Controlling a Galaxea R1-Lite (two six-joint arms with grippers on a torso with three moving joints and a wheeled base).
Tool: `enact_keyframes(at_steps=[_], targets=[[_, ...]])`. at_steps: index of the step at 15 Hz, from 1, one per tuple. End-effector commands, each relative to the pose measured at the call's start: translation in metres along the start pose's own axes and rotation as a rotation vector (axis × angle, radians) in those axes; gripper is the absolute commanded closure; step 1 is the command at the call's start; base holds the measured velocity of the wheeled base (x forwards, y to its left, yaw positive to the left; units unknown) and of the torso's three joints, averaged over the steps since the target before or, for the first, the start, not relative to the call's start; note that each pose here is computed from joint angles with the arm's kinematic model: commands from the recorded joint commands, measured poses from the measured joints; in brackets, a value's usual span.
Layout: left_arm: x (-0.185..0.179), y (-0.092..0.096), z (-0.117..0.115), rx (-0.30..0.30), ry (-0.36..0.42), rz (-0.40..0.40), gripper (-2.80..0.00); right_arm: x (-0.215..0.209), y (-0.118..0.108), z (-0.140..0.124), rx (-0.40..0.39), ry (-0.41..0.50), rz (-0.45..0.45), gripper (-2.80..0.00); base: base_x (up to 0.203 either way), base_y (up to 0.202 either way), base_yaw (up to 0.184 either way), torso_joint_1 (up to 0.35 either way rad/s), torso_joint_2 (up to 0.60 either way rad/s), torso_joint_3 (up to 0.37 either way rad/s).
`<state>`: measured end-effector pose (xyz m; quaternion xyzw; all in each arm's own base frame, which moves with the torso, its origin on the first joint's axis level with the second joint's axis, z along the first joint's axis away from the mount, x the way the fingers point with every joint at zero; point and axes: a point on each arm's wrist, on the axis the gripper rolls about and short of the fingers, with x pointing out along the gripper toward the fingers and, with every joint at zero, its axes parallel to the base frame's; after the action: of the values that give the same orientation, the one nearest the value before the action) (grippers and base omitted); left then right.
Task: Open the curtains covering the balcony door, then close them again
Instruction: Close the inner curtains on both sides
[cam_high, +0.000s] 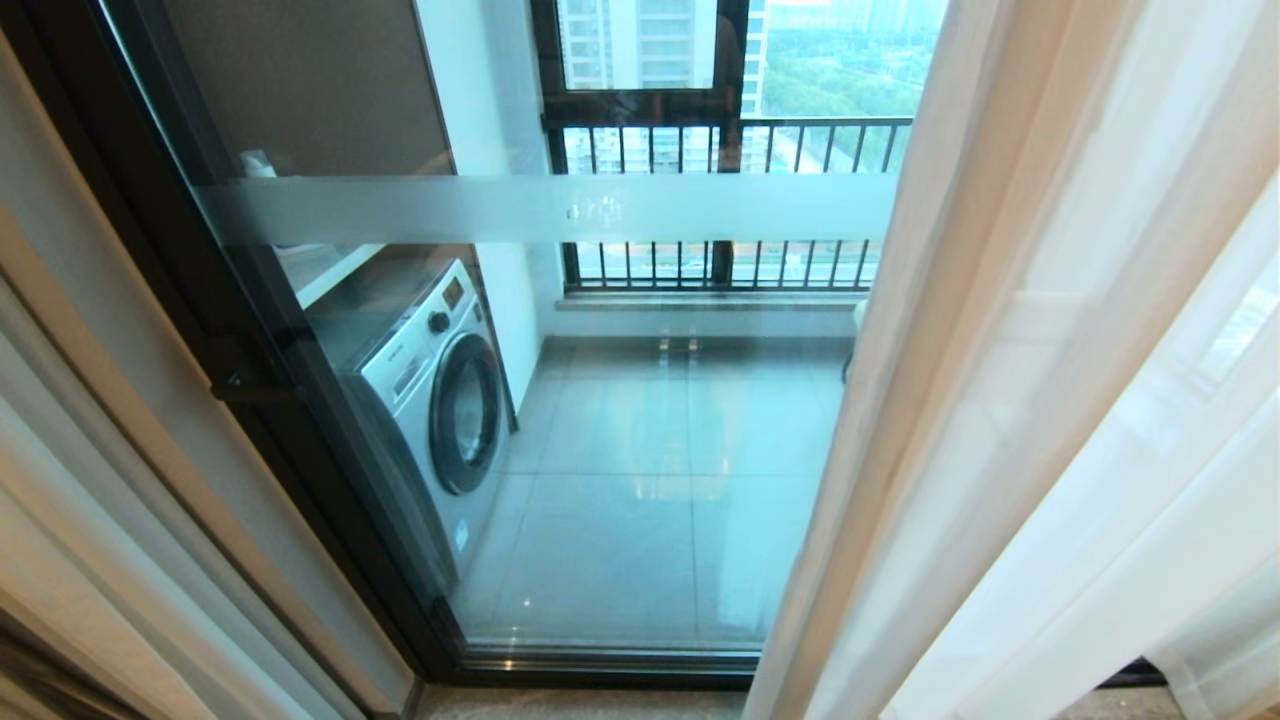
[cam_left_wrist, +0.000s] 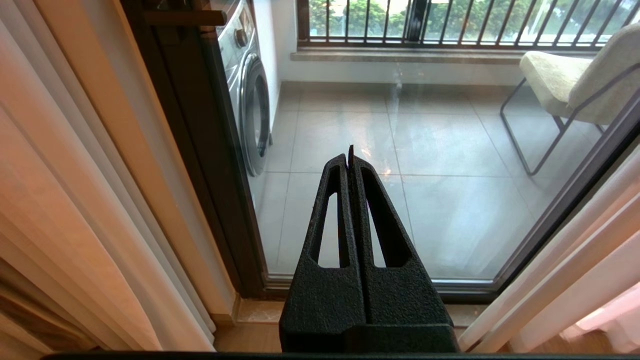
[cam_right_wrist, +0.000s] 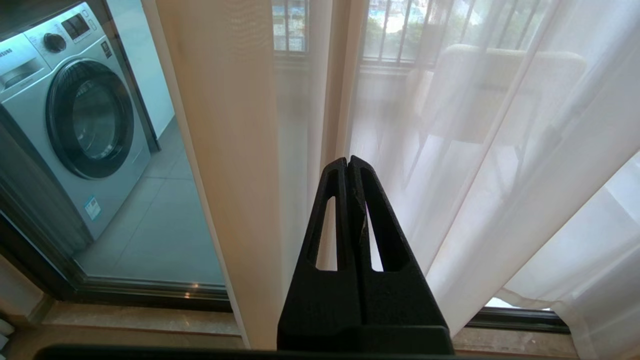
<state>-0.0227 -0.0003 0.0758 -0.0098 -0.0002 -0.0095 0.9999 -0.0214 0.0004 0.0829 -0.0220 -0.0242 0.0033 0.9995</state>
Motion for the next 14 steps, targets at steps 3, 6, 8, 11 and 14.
enact_keyframes(at_steps=[3,6,8,11,14], targets=[[0.0000,0.0000,0.0001,-0.003,-0.001,0.001,0.00,0.0005,0.0000,0.0002,-0.001,0.005,0.000,0.00,0.000,0.000,0.000,0.000,0.00,0.000],[0.0000,0.0000,0.0001,-0.009,-0.001,0.001,0.00,0.0005,0.0000,0.0002,-0.001,0.005,0.001,0.00,0.000,0.000,0.000,0.000,0.00,0.000],[0.0000,0.0001,0.0001,-0.016,-0.001,0.007,0.00,0.0005,0.0000,0.0002,-0.001,0.005,0.000,0.00,0.000,0.000,0.000,0.000,0.00,0.000],[0.0000,0.0002,0.0001,-0.016,-0.001,0.008,0.00,0.0005,0.0000,0.0002,-0.001,0.005,0.001,0.00,0.000,0.080,-0.005,0.003,0.00,0.001],[0.0000,0.0003,0.0001,-0.016,-0.001,0.013,0.00,0.0005,0.0000,0.0002,-0.001,0.005,0.000,0.00,0.000,0.188,0.001,0.003,0.01,0.005]])
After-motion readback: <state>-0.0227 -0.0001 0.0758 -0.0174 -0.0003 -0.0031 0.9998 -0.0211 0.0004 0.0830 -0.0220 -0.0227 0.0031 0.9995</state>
